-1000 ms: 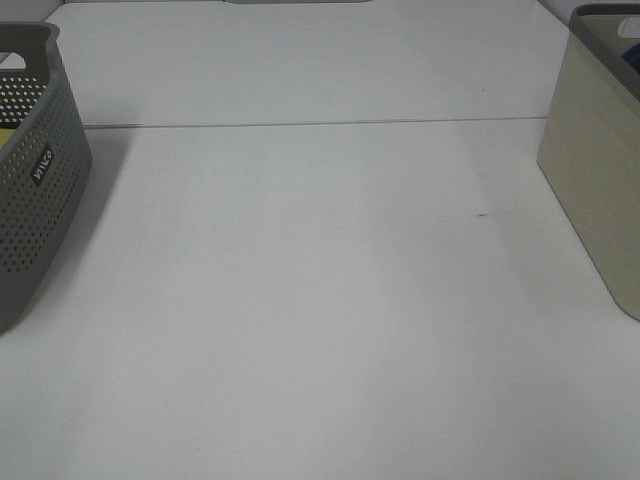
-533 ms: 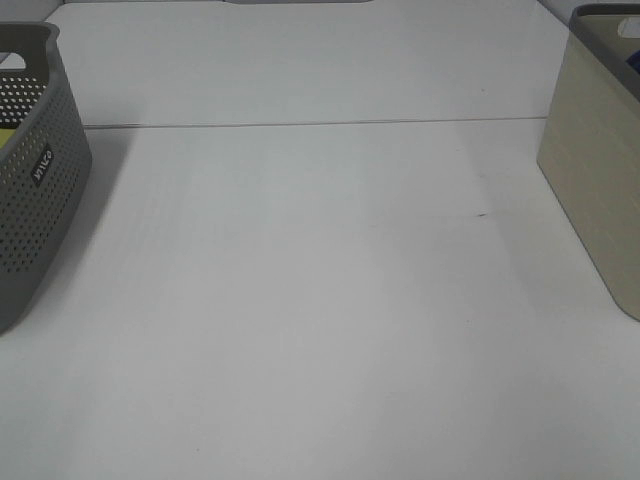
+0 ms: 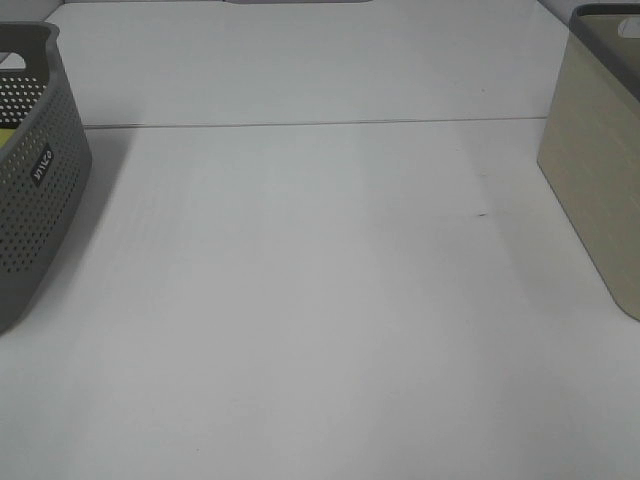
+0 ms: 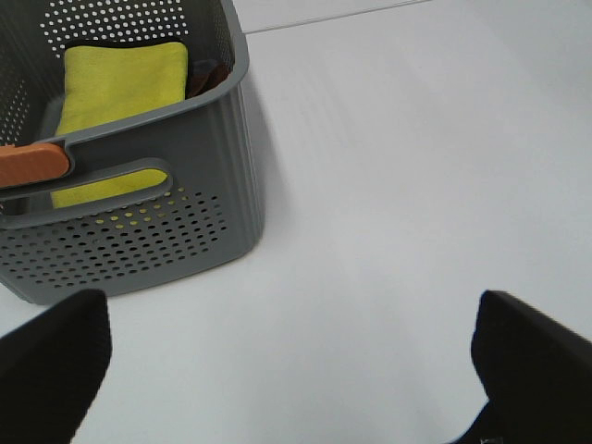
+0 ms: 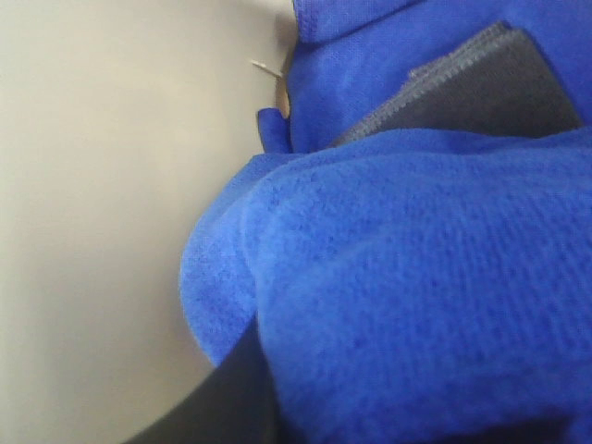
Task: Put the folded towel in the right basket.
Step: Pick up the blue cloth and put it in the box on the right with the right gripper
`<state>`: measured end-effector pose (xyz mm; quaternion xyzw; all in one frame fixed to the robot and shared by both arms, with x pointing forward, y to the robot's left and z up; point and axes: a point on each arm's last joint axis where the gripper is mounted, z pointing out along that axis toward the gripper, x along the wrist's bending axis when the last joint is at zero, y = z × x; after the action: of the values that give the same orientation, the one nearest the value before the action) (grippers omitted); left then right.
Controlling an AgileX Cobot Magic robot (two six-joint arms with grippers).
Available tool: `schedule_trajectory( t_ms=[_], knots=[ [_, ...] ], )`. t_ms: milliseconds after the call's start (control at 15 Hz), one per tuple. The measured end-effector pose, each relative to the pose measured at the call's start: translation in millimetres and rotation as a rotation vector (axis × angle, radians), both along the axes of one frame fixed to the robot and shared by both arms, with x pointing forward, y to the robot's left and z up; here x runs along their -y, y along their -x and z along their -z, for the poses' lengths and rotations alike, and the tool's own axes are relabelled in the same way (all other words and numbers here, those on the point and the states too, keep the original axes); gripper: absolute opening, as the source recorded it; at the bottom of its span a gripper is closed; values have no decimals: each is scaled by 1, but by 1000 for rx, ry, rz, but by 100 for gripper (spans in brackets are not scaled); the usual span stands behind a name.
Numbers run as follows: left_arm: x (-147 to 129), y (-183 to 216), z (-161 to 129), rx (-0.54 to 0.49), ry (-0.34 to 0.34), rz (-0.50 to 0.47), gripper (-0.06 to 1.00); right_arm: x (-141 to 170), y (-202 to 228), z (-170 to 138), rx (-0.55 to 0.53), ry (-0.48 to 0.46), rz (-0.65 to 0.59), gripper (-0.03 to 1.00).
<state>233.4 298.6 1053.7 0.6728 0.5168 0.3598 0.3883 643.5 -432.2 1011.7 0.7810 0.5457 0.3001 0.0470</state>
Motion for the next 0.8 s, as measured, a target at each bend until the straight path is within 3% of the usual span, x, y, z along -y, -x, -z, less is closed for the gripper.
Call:
schedule_trajectory(
  t_ms=[800],
  knots=[
    [0, 0, 0, 0, 0, 0, 99, -1, 0, 11, -49, -25, -20, 10]
  ],
)
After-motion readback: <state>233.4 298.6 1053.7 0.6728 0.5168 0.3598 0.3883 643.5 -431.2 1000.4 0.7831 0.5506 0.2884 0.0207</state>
